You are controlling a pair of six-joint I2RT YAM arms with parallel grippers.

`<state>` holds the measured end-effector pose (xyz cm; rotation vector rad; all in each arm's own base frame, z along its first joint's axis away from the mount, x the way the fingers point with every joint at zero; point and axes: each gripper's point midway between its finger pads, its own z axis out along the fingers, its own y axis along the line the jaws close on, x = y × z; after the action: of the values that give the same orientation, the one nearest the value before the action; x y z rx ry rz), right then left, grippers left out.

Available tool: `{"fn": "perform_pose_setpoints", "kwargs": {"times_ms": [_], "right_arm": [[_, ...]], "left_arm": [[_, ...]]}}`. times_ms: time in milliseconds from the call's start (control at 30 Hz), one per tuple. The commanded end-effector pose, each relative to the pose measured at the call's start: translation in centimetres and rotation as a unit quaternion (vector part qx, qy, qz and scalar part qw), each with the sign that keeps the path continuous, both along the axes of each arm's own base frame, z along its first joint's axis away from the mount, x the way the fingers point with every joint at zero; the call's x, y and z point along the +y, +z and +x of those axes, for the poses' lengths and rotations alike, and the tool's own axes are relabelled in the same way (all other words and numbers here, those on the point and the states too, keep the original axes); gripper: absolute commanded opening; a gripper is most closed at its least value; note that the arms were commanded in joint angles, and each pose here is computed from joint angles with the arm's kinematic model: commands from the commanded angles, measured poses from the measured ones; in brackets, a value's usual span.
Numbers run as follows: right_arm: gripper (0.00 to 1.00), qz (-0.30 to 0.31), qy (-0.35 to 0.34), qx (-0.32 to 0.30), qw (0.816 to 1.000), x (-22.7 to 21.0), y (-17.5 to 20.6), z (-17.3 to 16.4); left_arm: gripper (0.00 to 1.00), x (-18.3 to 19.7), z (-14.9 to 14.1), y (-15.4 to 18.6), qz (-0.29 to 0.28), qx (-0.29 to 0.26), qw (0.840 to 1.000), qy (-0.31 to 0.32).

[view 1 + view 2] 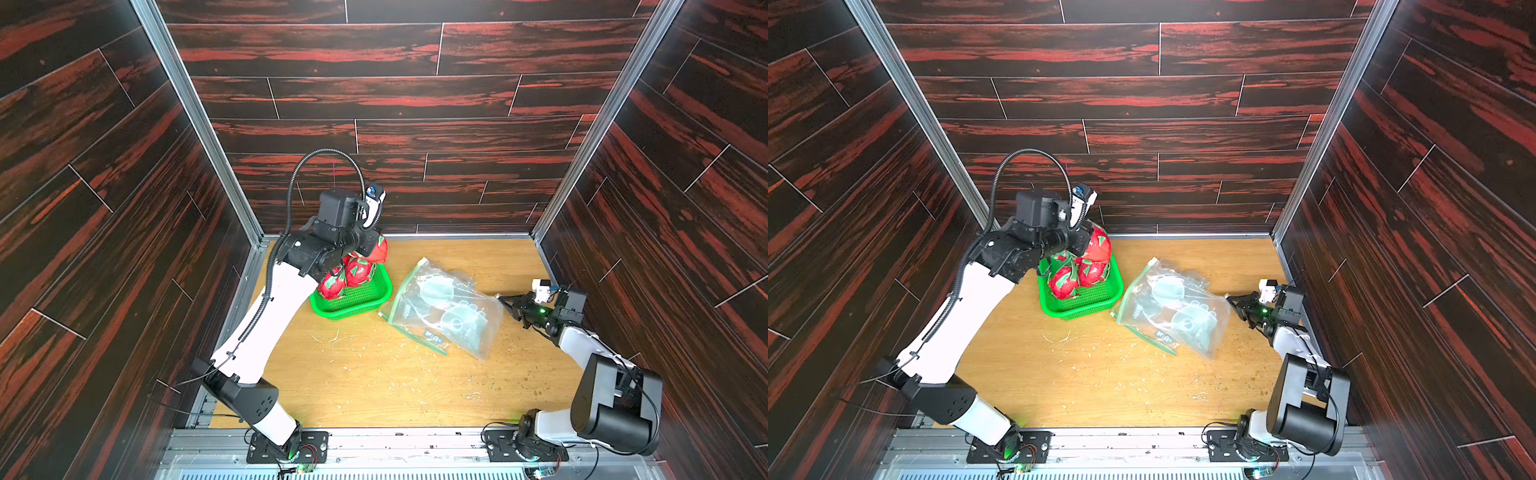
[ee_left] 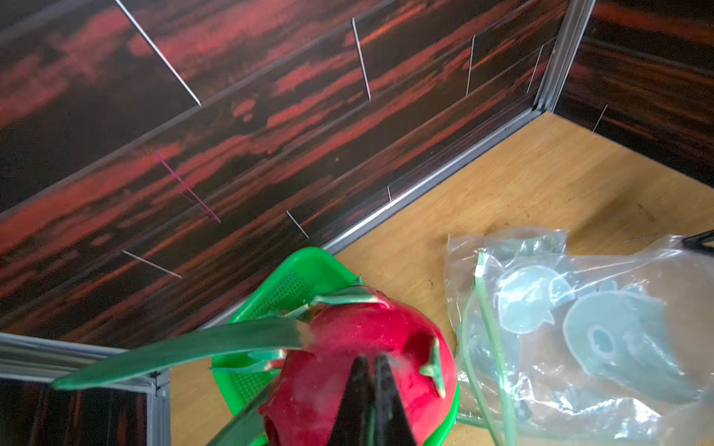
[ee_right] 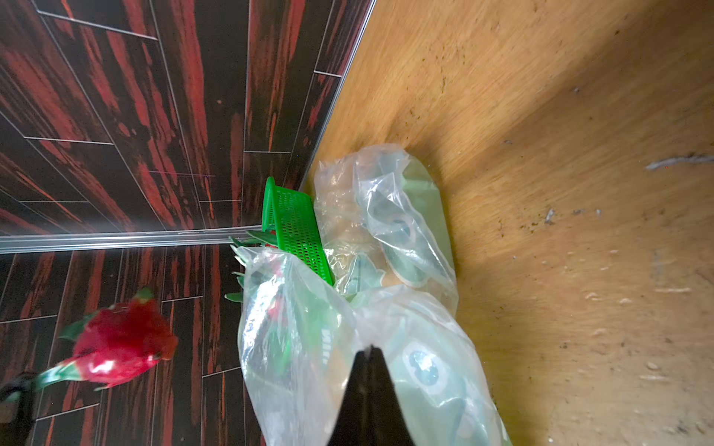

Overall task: Open the zip-top bag and take out the dragon fruit
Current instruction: Place the dragon fruit in the basket, then place the zipper food storage bag in the zipper food storage bag.

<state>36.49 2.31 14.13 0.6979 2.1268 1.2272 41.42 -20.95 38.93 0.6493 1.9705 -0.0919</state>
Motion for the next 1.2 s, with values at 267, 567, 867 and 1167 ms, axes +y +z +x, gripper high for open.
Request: {"fn": "perform_pose_setpoints", "kwargs": {"times_ms": [267, 567, 867, 1167], "right_arm": [[0.00, -0.010, -0.008, -0.008, 1.000, -0.5, 1.1, 0.1], [0.00, -0.012, -0.010, -0.009, 1.000, -0.6, 1.3, 0.1], [0.00, -0.014, -0.010, -0.008, 1.000, -0.6, 1.3, 0.1], [0.00, -0.016, -0.012, -0.009, 1.000, -0.7, 1.4, 0.2]], "left_arm": [[0.00, 1.0, 3.3, -5.9, -0.026, 0.052, 0.997, 0.054], [0.00, 2.1, 4.9, -9.9, -0.013, 0.082, 0.992, 0.099], [0.00, 2.1, 5.6, -13.5, 0.003, 0.116, 0.987, 0.114], [0.00, 1.8, 5.2, -17.1, 0.005, 0.158, 0.981, 0.114]]}}
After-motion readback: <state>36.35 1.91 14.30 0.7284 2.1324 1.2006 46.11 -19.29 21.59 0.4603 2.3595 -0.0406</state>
